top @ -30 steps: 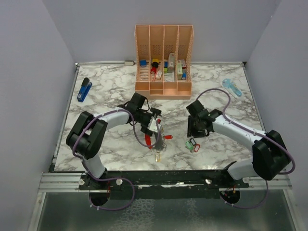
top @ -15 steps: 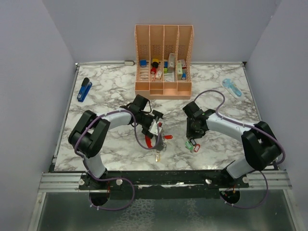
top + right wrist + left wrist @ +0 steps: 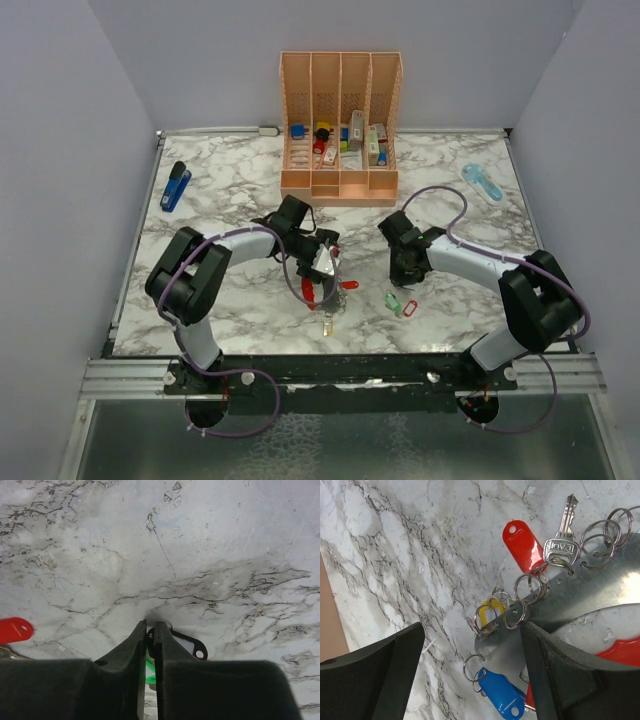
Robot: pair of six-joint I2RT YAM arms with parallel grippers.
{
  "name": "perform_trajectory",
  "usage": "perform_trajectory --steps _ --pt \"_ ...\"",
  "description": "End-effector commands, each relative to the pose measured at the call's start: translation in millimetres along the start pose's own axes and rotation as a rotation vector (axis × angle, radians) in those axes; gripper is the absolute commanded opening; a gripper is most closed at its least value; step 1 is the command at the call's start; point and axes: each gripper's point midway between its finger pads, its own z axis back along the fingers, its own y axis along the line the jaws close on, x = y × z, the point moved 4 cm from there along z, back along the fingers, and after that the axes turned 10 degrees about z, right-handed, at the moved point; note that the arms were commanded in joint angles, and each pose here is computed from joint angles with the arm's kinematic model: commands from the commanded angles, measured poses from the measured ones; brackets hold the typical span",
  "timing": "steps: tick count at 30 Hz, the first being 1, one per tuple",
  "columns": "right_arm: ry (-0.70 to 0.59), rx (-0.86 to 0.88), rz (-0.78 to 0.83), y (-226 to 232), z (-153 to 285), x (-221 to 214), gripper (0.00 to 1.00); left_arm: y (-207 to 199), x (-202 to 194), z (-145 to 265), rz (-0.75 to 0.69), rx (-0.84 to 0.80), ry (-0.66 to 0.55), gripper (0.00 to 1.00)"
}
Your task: Put the keys on the keyring
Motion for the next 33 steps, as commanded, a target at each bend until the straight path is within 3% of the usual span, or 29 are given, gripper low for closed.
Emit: perform_trajectory --steps 1,17,25,33 --pt "-0.021 -0.052 -0.002 -5.9 -6.7 4.2 0.02 0.9 -3.1 -1.5 0.101 0.003 0.005 0.79" --pt "-0.108 0.058 0.054 1.3 31.9 19.8 0.01 20.8 -24.8 36.7 0.322 0.132 -0.002 0.73" --pt "-0.240 0.131 0.084 9.9 54.7 45.2 0.01 20.2 -23.3 38.7 0.343 0.132 -0.010 0.72" --pt "-0.212 0.134 0.119 9.2 46.3 36.9 0.01 13.8 -24.1 35.7 0.370 0.096 -0.009 0.72"
